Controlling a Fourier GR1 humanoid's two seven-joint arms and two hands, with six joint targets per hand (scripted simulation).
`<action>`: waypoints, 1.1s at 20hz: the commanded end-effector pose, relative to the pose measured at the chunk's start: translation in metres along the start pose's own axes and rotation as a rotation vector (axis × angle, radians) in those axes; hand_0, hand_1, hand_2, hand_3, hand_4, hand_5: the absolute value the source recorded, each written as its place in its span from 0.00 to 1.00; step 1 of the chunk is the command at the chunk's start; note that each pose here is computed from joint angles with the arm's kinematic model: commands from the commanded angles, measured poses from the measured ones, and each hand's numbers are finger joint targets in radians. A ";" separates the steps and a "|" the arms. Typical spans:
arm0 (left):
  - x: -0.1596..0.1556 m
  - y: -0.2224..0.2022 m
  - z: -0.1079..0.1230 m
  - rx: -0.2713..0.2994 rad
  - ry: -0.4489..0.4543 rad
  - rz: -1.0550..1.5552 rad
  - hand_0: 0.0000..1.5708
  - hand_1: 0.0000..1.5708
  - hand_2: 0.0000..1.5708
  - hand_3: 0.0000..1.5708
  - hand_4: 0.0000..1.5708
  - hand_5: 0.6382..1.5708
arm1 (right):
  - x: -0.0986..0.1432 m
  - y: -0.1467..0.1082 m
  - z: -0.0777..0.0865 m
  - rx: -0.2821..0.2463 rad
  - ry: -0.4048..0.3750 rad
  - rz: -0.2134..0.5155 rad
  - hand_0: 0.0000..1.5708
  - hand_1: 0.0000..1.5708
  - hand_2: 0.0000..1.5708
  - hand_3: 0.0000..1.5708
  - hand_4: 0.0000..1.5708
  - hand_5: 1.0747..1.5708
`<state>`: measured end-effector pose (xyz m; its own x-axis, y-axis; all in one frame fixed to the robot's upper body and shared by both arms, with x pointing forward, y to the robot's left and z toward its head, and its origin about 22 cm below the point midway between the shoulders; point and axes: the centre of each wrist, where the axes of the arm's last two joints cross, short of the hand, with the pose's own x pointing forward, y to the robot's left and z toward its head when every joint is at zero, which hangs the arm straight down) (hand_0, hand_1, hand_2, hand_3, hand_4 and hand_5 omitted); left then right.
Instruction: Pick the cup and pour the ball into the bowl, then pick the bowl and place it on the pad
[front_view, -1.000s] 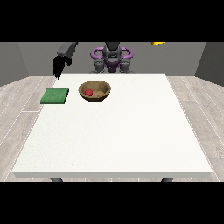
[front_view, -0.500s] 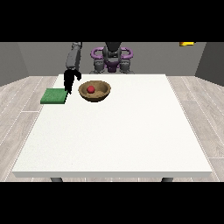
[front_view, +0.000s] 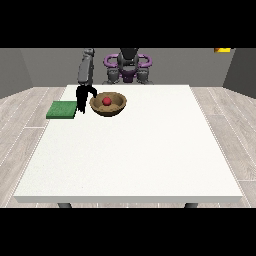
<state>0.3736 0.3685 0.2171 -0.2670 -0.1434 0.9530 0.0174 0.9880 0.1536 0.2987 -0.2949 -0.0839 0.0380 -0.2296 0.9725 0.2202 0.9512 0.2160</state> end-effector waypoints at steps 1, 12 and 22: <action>0.038 0.024 0.000 0.034 -0.079 -0.008 0.00 0.00 0.00 0.00 0.65 0.97 | 0.004 -0.005 -0.012 0.011 -0.060 -0.004 0.00 0.00 0.00 0.00 0.33 0.96; 0.023 0.034 0.019 0.005 -0.041 0.003 0.00 0.00 0.00 0.00 0.65 0.96 | -0.017 0.043 -0.015 0.016 -0.038 0.017 0.00 0.00 0.00 0.00 0.28 0.95; 0.052 0.045 0.021 0.003 -0.142 0.005 0.00 0.00 0.00 0.00 0.65 0.96 | -0.035 -0.006 0.006 -0.217 0.126 0.150 1.00 1.00 1.00 0.50 0.54 0.83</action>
<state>0.3421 0.4101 0.2566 -0.3648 -0.1393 0.9206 0.0060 0.9884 0.1519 0.3171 -0.2792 -0.0896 -0.0517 -0.1337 0.9897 0.3043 0.9418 0.1432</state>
